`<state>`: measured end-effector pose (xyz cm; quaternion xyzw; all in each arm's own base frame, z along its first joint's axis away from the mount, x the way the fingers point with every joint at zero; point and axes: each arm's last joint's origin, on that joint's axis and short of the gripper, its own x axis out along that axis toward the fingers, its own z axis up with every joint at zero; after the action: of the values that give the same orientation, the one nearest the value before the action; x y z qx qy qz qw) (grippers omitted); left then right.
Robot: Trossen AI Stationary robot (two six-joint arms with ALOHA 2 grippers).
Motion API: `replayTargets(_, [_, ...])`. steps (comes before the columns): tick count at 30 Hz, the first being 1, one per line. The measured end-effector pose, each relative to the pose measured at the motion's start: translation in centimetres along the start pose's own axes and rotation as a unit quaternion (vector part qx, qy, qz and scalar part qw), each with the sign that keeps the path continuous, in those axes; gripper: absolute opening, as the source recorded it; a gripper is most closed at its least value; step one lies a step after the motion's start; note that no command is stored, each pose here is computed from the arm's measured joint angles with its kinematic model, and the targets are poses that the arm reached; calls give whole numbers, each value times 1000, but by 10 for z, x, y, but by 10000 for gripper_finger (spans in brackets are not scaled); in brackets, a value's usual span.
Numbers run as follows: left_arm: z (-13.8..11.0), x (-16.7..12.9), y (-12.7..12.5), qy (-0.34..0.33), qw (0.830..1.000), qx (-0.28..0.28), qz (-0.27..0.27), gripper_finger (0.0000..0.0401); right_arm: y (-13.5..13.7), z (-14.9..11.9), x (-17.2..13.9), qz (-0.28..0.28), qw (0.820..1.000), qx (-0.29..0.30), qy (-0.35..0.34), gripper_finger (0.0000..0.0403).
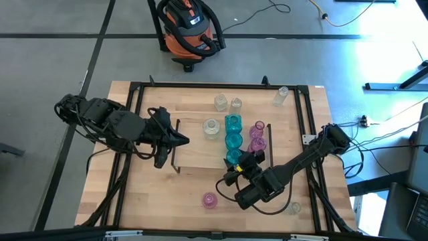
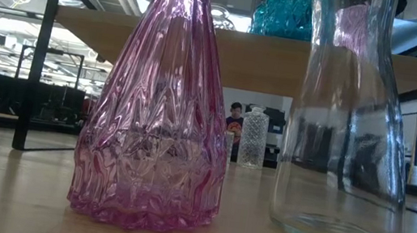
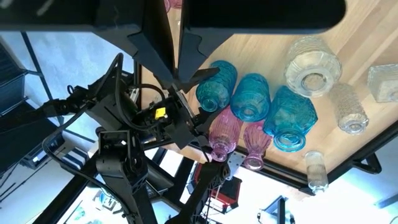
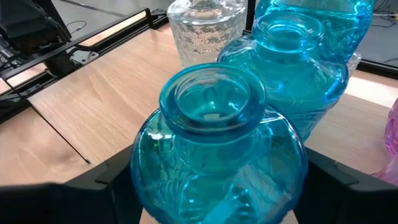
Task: Sort vases onto shelf
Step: Put the blue vase on the shelf
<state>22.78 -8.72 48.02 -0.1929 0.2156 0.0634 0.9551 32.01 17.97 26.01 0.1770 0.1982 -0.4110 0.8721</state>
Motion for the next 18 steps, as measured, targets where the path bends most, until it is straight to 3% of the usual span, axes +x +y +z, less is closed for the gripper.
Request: replayTargets(18, [0, 0, 0, 1, 1000, 0, 0, 14, -2, 9, -5, 1, 1000, 2, 25, 296])
